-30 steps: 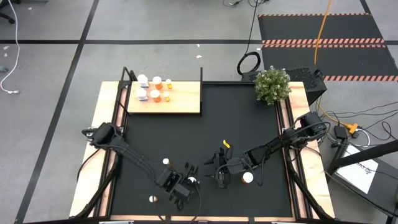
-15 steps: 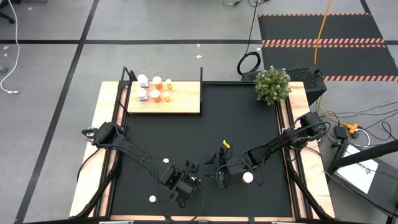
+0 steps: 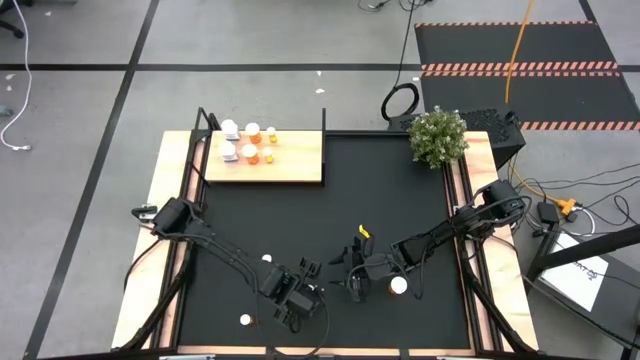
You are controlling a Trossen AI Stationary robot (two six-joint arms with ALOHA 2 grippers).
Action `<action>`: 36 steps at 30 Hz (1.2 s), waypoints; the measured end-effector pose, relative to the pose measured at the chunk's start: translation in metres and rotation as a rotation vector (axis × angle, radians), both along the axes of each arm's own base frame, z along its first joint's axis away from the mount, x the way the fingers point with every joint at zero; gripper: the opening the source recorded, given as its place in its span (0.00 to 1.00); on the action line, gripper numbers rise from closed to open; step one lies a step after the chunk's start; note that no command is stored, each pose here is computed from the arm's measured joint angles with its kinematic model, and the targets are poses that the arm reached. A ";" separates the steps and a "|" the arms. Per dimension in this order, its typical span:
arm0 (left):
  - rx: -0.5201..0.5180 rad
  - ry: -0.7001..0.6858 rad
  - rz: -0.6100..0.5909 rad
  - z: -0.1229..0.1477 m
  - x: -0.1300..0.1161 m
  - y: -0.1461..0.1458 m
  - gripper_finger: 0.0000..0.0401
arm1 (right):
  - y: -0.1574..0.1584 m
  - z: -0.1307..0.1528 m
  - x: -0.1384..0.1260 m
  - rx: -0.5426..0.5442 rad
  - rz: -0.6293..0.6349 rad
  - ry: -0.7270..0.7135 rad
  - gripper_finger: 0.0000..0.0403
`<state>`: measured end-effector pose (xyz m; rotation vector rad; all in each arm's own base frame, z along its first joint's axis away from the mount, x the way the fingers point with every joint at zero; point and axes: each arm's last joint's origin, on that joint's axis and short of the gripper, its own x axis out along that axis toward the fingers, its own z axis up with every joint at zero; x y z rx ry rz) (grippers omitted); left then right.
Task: Pick and place medicine bottles onto shelf by color
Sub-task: Put the large orange pill bottle on the shelf
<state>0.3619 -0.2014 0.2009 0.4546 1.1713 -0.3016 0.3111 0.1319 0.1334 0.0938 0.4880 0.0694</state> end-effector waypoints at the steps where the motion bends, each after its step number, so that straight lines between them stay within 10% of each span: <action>1: -0.003 0.003 -0.002 0.000 0.000 0.000 0.95 | 0.000 0.000 0.000 0.000 0.000 0.000 0.62; 9: 0.008 0.019 -0.008 -0.007 0.001 -0.001 0.93 | 0.000 0.000 0.000 0.000 0.000 0.000 0.62; 28: -0.062 0.057 -0.026 -0.008 0.000 -0.003 0.52 | 0.001 0.000 0.000 0.005 0.004 0.001 0.62; 36: -0.068 0.059 -0.027 -0.008 0.000 -0.004 0.57 | 0.002 0.000 -0.001 0.005 0.006 0.001 0.62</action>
